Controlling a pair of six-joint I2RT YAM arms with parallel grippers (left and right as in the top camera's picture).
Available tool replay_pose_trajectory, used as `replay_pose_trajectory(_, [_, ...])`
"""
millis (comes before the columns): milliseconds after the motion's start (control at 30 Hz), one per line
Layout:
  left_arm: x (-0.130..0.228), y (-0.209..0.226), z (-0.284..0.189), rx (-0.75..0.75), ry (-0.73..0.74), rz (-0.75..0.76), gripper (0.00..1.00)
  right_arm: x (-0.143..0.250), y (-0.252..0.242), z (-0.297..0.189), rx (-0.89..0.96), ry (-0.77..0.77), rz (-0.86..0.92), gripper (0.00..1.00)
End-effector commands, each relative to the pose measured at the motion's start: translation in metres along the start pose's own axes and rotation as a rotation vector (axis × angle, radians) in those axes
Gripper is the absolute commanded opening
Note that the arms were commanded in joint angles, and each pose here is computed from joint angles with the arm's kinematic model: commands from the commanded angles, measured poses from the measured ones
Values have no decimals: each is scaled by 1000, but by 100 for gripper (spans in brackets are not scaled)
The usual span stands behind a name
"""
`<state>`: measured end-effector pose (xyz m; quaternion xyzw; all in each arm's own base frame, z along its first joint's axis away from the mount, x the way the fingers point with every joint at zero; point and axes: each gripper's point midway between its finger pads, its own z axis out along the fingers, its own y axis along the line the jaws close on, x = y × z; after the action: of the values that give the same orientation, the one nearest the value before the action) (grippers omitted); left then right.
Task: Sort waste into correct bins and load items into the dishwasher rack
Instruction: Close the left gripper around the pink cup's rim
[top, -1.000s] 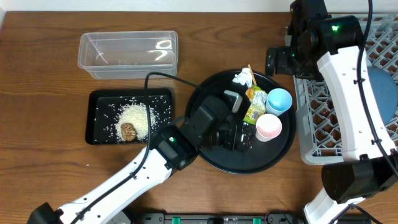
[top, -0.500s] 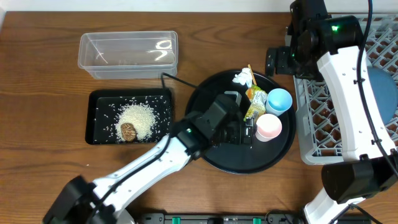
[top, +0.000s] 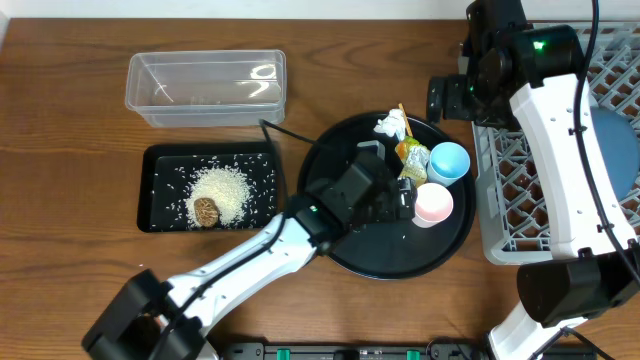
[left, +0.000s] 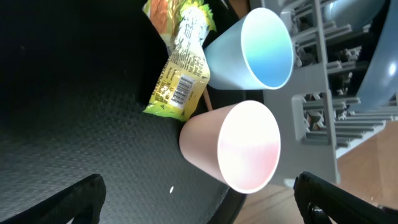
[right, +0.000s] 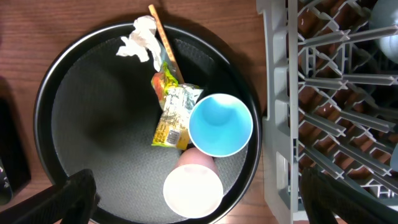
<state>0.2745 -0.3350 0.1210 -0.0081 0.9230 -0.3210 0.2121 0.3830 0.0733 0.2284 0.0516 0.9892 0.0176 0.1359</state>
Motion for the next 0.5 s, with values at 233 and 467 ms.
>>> replay_pose_trajectory(233, [14,-9,42,13,-2,-1,98,2,3,2,9,5,-2,99])
replay_pose_trajectory(467, [20,2,56,-17,15,-1,91,2,3,2,9,5,-2,99])
